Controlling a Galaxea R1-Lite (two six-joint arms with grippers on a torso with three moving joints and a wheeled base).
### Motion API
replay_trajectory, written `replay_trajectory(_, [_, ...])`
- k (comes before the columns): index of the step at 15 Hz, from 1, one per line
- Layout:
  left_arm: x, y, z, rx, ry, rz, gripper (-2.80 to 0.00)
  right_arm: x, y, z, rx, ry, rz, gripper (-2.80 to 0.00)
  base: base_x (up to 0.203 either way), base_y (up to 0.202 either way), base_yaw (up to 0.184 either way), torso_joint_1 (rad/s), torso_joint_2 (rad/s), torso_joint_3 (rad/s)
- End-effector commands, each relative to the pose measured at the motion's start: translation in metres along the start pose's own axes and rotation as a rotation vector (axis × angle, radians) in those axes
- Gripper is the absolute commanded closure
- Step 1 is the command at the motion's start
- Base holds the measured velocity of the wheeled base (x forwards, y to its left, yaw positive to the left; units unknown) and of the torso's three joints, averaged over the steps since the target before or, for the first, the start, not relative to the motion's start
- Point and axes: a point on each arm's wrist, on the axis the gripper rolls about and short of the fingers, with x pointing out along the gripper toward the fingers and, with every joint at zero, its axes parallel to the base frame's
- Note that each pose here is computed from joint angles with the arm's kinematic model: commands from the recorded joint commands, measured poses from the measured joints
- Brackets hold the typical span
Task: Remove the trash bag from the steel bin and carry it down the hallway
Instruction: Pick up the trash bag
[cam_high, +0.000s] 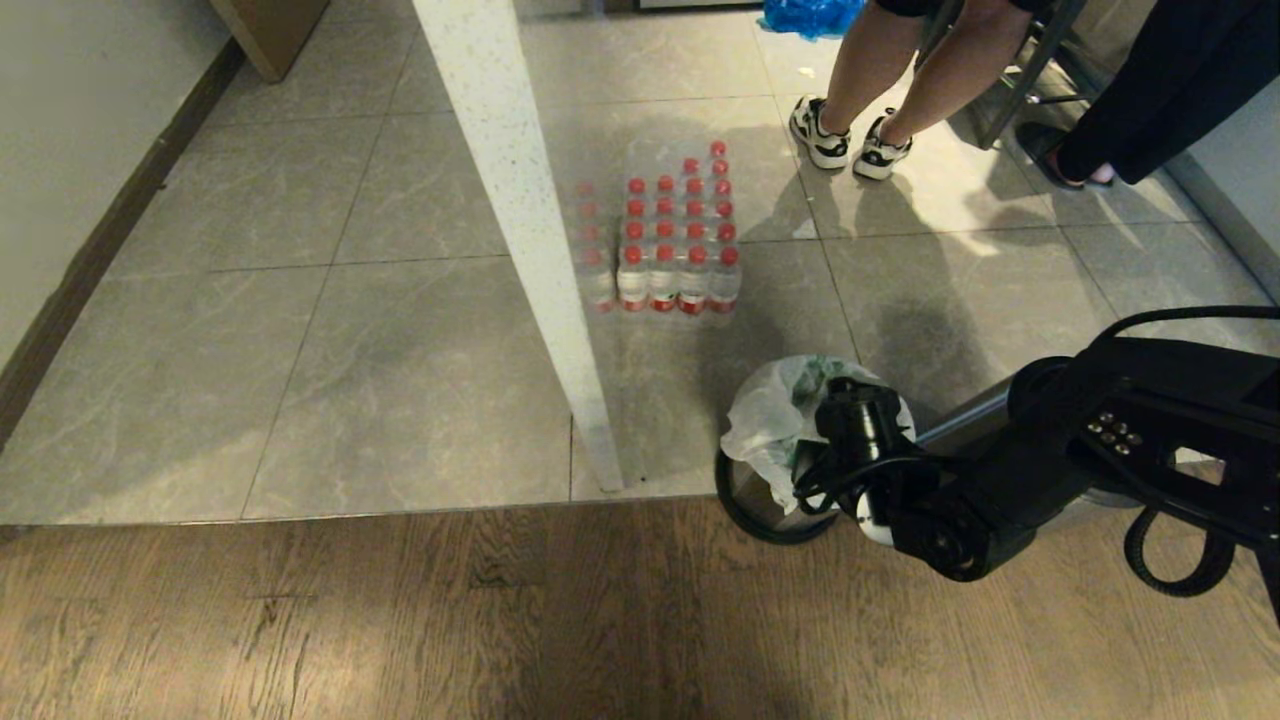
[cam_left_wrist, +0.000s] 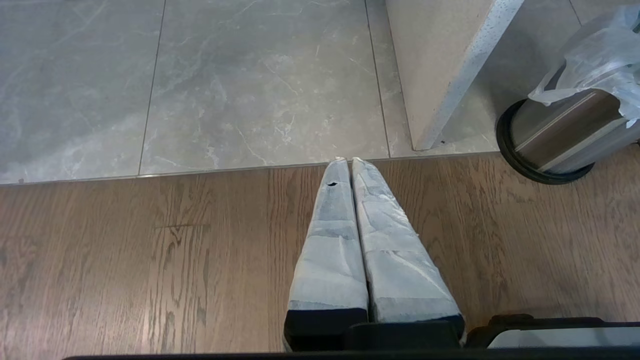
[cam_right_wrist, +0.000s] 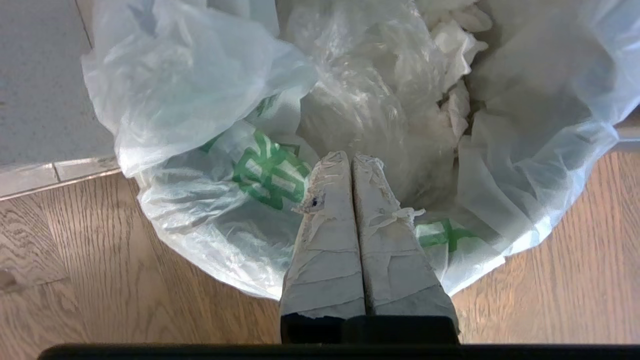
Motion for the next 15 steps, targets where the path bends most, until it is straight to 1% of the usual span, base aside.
replay_trajectory(1, [0.0000, 0.0000, 0.0000, -0.001, 0.000, -0.001, 0.00, 0.0002, 0.0001, -0.0004, 0.003, -0.003, -0.002, 0.00, 0.000, 0.000, 0.000, 0.000, 0.00, 0.000])
replay_trajectory(4, [0.0000, 0.0000, 0.0000, 0.000, 0.000, 0.000, 0.00, -0.0001, 0.0021, -0.0005, -0.001, -0.005, 0.001, 0.00, 0.000, 0.000, 0.000, 0.000, 0.00, 0.000])
replay_trajectory(5, [0.0000, 0.0000, 0.0000, 0.000, 0.000, 0.000, 0.00, -0.0010, 0.0019, 0.0002, 0.000, -0.003, 0.005, -2.80, 0.000, 0.000, 0.000, 0.000, 0.00, 0.000])
replay_trajectory(15, [0.0000, 0.0000, 0.0000, -0.002, 0.000, 0.000, 0.00, -0.0035, 0.0007, 0.0012, -0.016, 0.008, -0.001, -2.80, 0.000, 0.000, 0.000, 0.000, 0.00, 0.000])
